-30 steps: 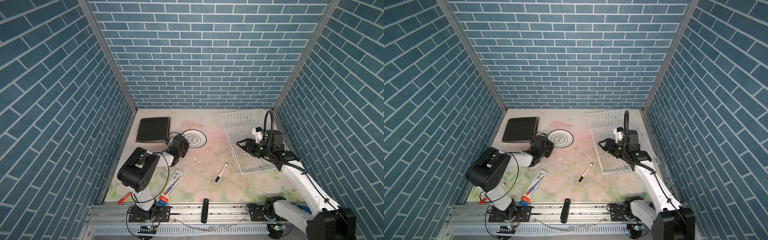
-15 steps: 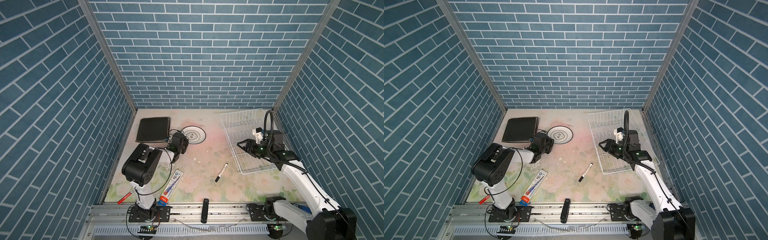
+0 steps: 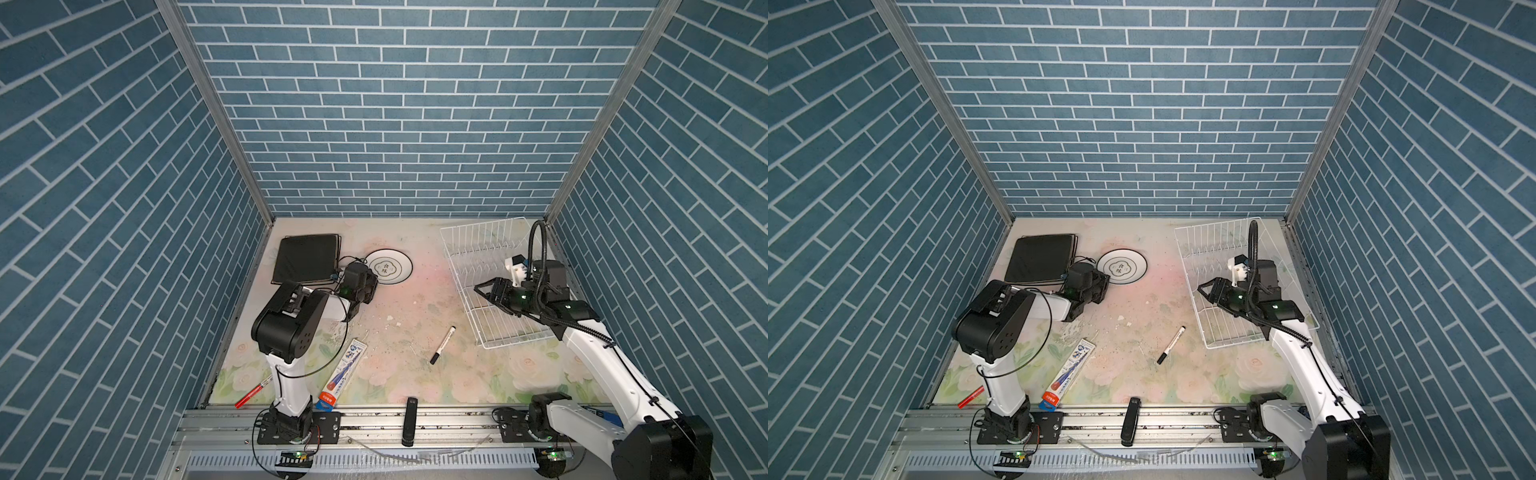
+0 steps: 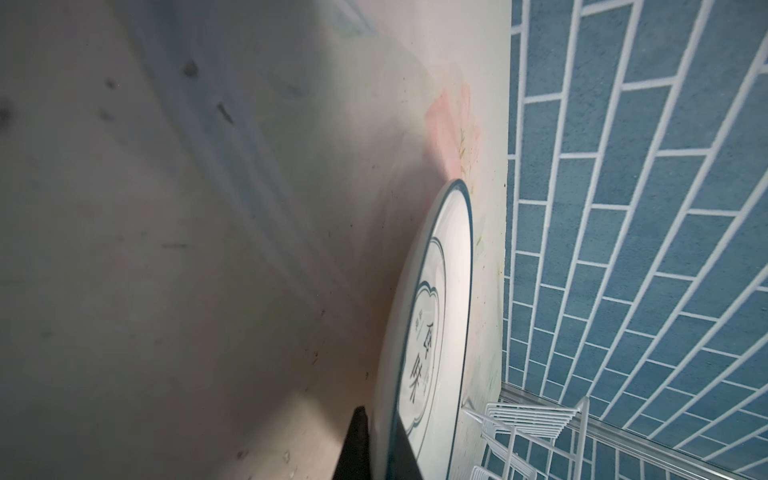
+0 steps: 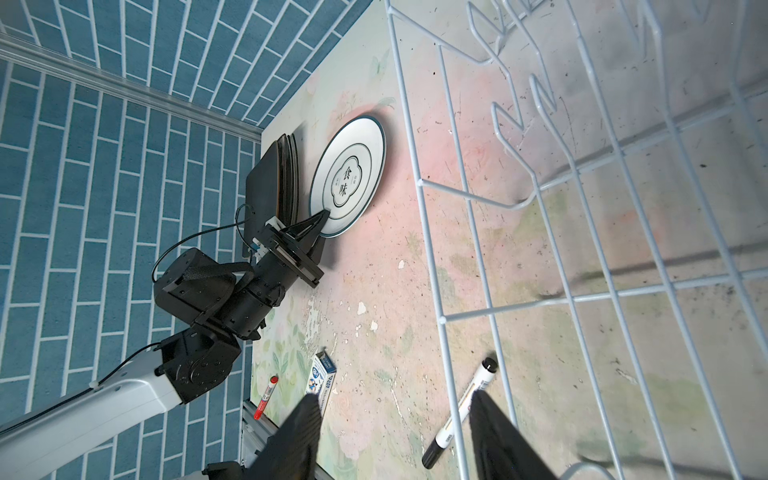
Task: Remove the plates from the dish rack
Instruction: 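Lower the white plate flat onto the table with the left gripper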
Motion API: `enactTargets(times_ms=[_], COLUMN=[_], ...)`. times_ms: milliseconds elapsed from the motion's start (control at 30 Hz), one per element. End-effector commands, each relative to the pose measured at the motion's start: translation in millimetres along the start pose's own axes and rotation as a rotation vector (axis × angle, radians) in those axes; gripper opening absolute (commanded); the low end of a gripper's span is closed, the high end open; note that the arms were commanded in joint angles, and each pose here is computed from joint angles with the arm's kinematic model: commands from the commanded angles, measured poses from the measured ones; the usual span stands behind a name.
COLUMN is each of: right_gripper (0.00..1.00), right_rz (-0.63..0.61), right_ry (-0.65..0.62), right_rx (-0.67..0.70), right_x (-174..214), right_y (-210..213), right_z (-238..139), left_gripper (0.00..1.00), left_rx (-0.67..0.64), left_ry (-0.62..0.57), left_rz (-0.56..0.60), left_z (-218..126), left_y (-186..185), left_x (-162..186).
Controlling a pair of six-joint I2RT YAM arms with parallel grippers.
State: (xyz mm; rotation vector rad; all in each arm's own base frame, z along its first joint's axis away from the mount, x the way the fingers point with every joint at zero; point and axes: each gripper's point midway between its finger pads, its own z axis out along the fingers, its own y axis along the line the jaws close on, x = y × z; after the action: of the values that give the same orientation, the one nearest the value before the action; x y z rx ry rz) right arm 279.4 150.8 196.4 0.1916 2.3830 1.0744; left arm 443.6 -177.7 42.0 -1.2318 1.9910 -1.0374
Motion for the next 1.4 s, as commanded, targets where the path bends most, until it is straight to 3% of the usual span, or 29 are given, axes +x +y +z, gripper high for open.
enactTargets(times_ms=[0, 300, 467, 767, 900, 1133, 1367], right_gripper=[0.59, 0.59, 0.59, 0.59, 0.59, 0.59, 0.62], right_rz=[-0.058, -0.066, -0.071, -0.075, -0.073, -0.073, -0.091], right_ry=[-0.032, -0.024, -0.023, -0.028, -0.028, -0.036, -0.096], right_rx=[-0.002, 0.006, 0.006, 0.007, 0.011, 0.013, 0.033], right_x=[-13, -13, -12, -11, -11, -10, -14], right_y=[9, 9, 10, 10, 8, 7, 4], right_z=[-7, -8, -10, -11, -11, -14, -23], left_gripper=[0.0, 0.09, 0.2, 0.58, 0.99, 1.0, 1.0], left_rx=[0.069, 0.043, 0.037, 0.031, -0.019, -0.117, -0.113], left_ry=[-0.018, -0.021, -0.017, -0.015, -0.035, -0.059, -0.071], left_rz=[-0.004, -0.009, -0.017, -0.031, -0.009, -0.008, 0.026], left_z=[4, 10, 12, 11, 6, -5, -14], left_y=[-22, -12, -7, 1, 10, 27, 25], left_x=[-7, -11, -10, -9, -12, -16, -18])
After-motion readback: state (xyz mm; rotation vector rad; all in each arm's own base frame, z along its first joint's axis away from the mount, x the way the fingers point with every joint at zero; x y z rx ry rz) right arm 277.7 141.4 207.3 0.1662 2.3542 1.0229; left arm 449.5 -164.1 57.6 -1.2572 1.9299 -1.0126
